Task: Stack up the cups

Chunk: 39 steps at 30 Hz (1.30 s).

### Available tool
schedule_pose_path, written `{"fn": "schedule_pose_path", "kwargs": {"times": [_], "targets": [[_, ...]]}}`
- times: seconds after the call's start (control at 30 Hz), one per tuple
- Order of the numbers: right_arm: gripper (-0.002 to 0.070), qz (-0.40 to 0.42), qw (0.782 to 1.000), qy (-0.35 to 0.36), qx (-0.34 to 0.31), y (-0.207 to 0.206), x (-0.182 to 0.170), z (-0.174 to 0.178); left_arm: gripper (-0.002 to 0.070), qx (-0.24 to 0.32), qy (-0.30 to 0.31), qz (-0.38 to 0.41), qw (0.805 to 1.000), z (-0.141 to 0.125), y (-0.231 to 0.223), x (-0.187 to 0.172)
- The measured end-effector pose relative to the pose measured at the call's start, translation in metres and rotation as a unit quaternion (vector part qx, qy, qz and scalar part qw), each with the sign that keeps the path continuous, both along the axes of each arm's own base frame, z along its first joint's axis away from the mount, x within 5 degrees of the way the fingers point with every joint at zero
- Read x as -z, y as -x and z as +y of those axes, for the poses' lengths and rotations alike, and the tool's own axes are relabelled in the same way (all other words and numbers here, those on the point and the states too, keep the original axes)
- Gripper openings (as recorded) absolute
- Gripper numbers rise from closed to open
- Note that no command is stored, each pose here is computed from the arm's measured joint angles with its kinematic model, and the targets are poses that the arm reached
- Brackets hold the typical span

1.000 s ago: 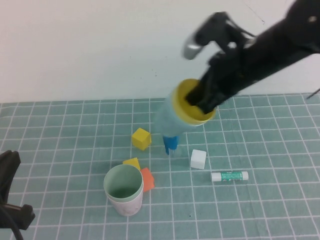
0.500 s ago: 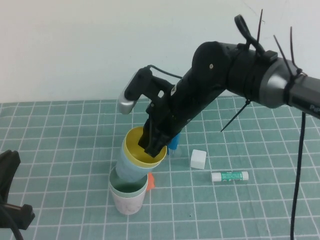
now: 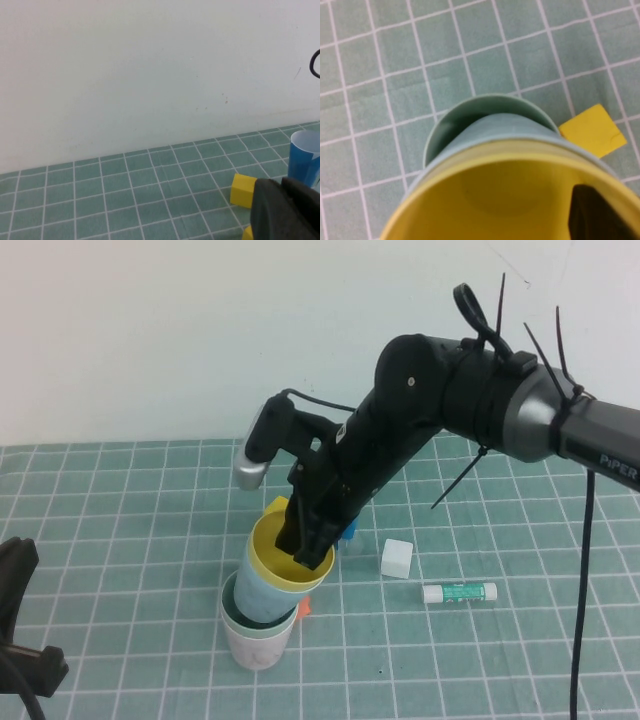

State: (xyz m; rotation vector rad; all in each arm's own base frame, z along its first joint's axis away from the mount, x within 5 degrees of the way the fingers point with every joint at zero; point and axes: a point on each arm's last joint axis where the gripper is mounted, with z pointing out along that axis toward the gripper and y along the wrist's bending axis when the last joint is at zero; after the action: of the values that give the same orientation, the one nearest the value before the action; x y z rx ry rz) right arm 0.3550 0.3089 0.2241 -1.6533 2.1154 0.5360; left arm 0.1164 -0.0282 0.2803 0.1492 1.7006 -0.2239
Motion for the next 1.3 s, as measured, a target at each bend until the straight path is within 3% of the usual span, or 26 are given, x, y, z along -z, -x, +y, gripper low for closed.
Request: {"fn": "schedule_pose_path", "kwargs": {"times": [0.3,0.57,0.8,0.93,1.1,1.17,1.3], "targets": [[0.0059,0.011,1.0,0.005,-0.019,0.0,0.015,0.004,-0.0001,0.0,0.0,0.0,1.0,0.0,0.0,0.0],[0.0258,0.031,0.999,-0.029,-0.013,0.002,0.014,0.01,-0.0001,0.0,-0.002,-0.002,1.0,0.0,0.0,0.0],[0.0293,0.022,0.999,-0.045,-0.016,0.0,0.004,0.014,-0.0001,0.0,-0.004,-0.002,1.0,0.0,0.0,0.0],[0.0254,-0.008,0.998,-0.054,-0.027,-0.003,-0.02,0.015,-0.0001,0.002,-0.01,0.0,1.0,0.0,0.0,0.0],[0.0088,-0.074,0.995,-0.026,-0.055,-0.002,-0.069,0.006,-0.0001,0.004,-0.019,0.0,1.0,0.0,0.0,0.001],[0.0039,-0.109,0.993,0.008,-0.053,0.0,-0.093,-0.005,-0.0001,0.004,-0.019,0.0,1.0,0.0,0.0,0.001],[0.0011,-0.167,0.979,0.114,-0.011,0.005,-0.128,-0.038,-0.0001,0.005,-0.019,0.001,1.0,0.0,0.0,0.001]]}}
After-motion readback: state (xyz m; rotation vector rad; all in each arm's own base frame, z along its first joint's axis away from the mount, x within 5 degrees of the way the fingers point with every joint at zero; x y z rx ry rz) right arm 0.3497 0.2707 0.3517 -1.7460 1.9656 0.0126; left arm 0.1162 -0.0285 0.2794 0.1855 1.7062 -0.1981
